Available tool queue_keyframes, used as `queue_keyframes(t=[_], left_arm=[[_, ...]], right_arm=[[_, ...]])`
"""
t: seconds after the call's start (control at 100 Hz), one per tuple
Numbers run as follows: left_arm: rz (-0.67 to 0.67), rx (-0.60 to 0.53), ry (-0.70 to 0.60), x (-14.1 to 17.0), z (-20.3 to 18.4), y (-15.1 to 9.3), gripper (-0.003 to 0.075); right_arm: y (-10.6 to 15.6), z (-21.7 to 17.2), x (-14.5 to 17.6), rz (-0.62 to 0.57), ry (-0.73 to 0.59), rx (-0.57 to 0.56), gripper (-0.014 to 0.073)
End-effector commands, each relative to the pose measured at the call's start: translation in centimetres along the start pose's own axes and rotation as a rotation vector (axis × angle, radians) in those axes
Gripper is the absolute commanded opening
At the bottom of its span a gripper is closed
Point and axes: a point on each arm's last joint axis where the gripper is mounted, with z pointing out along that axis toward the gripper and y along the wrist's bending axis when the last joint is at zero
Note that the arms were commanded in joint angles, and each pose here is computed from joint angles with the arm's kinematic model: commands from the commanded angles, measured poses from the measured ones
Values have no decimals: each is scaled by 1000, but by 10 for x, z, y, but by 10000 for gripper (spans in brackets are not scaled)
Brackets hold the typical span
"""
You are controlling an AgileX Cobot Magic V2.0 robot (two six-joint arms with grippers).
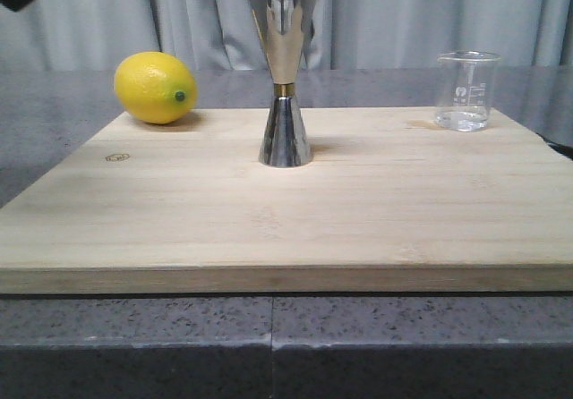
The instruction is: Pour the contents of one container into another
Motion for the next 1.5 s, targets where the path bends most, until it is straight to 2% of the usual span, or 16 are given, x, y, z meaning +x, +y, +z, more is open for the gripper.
queue_keyframes(t=[0.0,0.16,0.41,0.67,0.9,1.01,1.13,1.3,1.49], left_arm=[[-102,-105,-56,2,-30,2,496],[-205,-224,-101,18,-61,5,441],[-334,-300,-236,48,-102,-3,438],[-358,-312,-293,77,-118,-12,438],[-368,-287,-298,81,-120,-16,437],[-368,-286,-294,81,-119,-16,430],[-368,-286,-294,81,-119,-16,367],[-368,-286,-294,81,-119,-16,202],[-368,-286,-294,81,-119,-16,25]], right_arm=[[0,-5,-16,-12,-111,1,574],[0,-5,-16,-12,-111,1,574],[0,-5,-16,-12,-111,1,575],[0,-5,-16,-12,-111,1,575],[0,-5,-16,-12,-111,1,563],[0,-5,-16,-12,-111,1,468],[0,-5,-16,-12,-111,1,313],[0,-5,-16,-12,-111,1,120],[0,-5,-16,-12,-111,1,-16]])
